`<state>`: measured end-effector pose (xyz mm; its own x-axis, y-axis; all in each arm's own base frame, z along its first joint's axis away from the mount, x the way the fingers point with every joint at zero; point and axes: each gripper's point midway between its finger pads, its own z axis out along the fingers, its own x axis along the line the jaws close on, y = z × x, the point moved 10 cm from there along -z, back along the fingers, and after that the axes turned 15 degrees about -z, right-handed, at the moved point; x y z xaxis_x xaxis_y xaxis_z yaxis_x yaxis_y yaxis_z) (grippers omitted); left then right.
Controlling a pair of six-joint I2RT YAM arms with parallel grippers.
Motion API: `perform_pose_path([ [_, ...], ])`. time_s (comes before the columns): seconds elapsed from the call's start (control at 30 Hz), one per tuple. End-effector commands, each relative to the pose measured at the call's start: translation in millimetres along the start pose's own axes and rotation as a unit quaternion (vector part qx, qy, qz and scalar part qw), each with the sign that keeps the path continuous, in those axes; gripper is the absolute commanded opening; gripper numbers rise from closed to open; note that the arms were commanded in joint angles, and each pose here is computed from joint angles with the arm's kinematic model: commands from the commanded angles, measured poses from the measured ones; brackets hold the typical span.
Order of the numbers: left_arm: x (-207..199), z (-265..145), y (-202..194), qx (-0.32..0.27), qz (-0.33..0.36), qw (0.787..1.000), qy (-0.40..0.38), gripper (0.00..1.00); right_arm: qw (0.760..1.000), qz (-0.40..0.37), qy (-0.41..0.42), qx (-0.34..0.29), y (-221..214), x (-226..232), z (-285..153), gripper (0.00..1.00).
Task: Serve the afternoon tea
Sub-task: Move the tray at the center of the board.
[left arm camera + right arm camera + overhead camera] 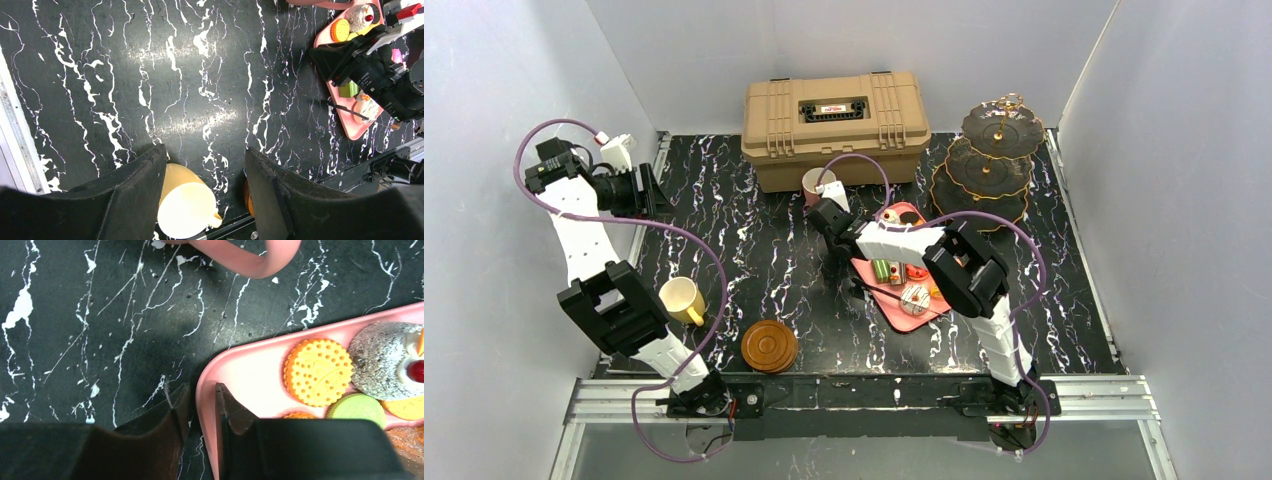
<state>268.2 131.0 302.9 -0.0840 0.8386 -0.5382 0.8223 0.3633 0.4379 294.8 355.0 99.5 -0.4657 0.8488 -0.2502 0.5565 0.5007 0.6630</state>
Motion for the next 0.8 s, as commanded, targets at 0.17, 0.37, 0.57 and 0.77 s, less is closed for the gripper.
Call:
perform_pose_path([
  [0.17,-11.9,-13.0,-0.1,-0.012,0.012,1.000,-0.004,0.57,0.999,-0.005,-0.024,0.043,-42.2,-2.0,-9.3,0.04],
  [0.37,-14.8,-16.2,-0.7,-0.014,0.019,1.000,-0.005,0.57,0.997,-0.027,-0.019,0.076,-72.9,-17.5,-48.9,0.01],
  [0.57,-17.6,-18.5,-0.5,-0.018,0.023,1.000,-0.011,0.57,0.992,-0.058,0.022,0.114,-103.6,-40.0,-91.7,0.01],
  [0.77,-17.0,-16.9,-1.5,-0.015,0.019,1.000,-0.014,0.57,0.988,-0.095,0.030,0.120,-93.9,-51.3,-112.6,0.01],
])
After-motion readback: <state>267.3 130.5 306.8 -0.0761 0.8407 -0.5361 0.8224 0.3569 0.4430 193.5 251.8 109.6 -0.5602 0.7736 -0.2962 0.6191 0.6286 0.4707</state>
